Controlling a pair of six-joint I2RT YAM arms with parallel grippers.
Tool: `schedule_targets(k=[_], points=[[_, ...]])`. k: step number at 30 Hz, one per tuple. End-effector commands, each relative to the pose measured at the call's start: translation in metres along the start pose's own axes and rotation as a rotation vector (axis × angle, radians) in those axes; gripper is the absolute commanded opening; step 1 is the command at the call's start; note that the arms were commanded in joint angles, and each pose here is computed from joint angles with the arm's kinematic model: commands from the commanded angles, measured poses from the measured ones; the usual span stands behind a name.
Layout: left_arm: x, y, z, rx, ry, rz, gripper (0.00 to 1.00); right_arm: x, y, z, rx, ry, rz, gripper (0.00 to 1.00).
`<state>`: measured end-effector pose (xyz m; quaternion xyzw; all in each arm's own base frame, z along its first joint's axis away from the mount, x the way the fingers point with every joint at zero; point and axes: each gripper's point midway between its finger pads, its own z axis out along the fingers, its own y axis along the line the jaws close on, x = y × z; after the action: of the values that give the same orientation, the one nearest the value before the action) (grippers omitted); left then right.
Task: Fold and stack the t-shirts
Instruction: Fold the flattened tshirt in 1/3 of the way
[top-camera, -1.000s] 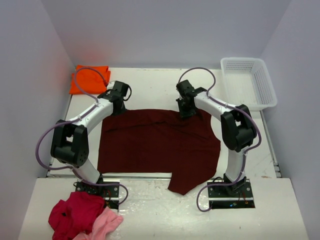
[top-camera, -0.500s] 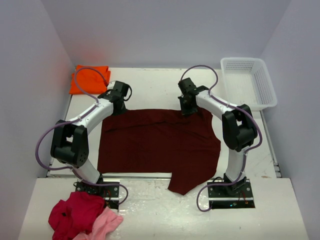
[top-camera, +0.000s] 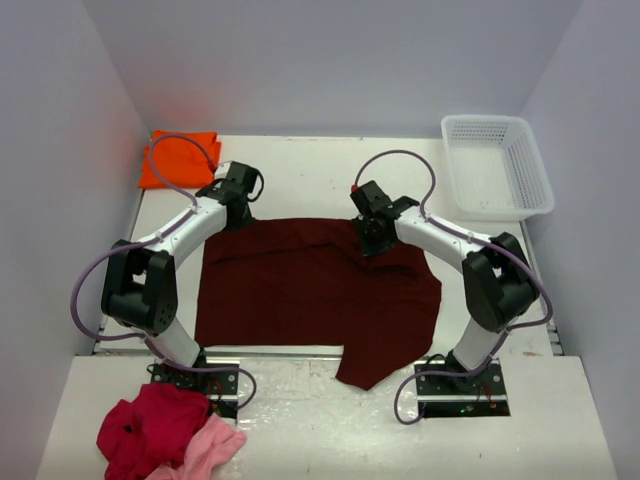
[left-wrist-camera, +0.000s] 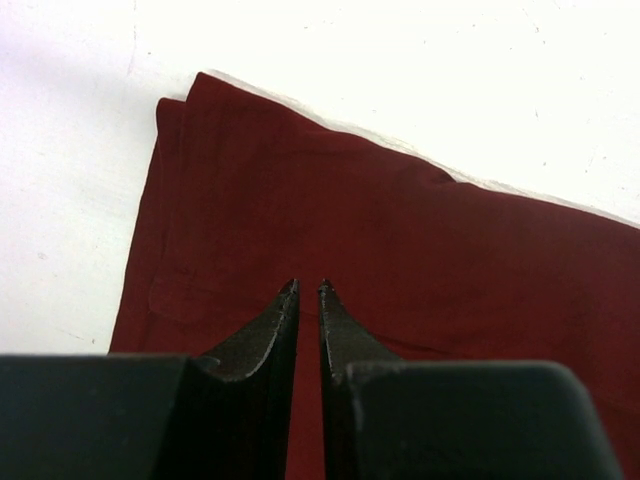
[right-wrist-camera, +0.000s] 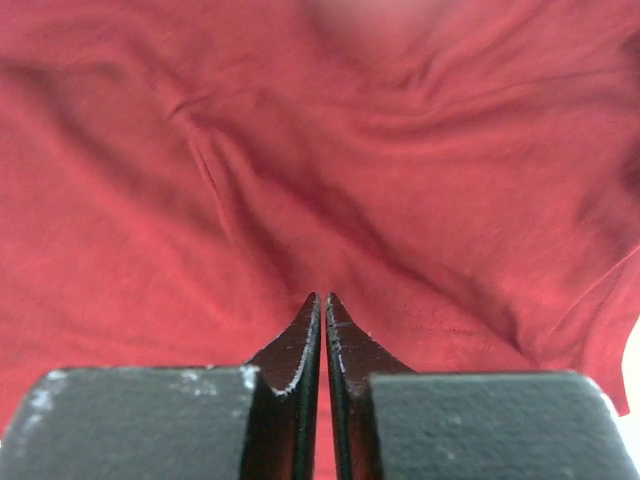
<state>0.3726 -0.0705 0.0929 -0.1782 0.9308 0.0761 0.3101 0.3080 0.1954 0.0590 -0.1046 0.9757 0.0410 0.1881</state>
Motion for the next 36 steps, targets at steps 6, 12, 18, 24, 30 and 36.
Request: schedule_targets(k=[6, 12, 18, 24, 30, 36], points=[[-0.012, -0.007, -0.003, 0.023, -0.042, 0.001, 0.14, 0.025, 0.051, -0.023, -0.140, -0.019, -0.054, 0.20], [-0.016, -0.010, -0.004, 0.033, -0.042, 0.001, 0.14, 0.001, 0.034, -0.045, -0.032, -0.157, 0.047, 0.47], [-0.010, -0.019, -0.003, 0.065, -0.022, 0.039, 0.14, -0.052, -0.043, -0.025, 0.146, -0.155, 0.166, 0.49], [-0.007, -0.023, 0.003, 0.067, -0.004, 0.067, 0.13, -0.091, -0.086, -0.002, 0.161, -0.102, 0.200, 0.42], [-0.009, -0.026, 0.003, 0.079, -0.008, 0.067, 0.13, -0.118, -0.099, 0.005, 0.171, -0.096, 0.181, 0.45], [-0.007, -0.025, 0.005, 0.076, -0.005, 0.074, 0.13, -0.122, -0.121, 0.008, 0.214, -0.089, 0.207, 0.45]])
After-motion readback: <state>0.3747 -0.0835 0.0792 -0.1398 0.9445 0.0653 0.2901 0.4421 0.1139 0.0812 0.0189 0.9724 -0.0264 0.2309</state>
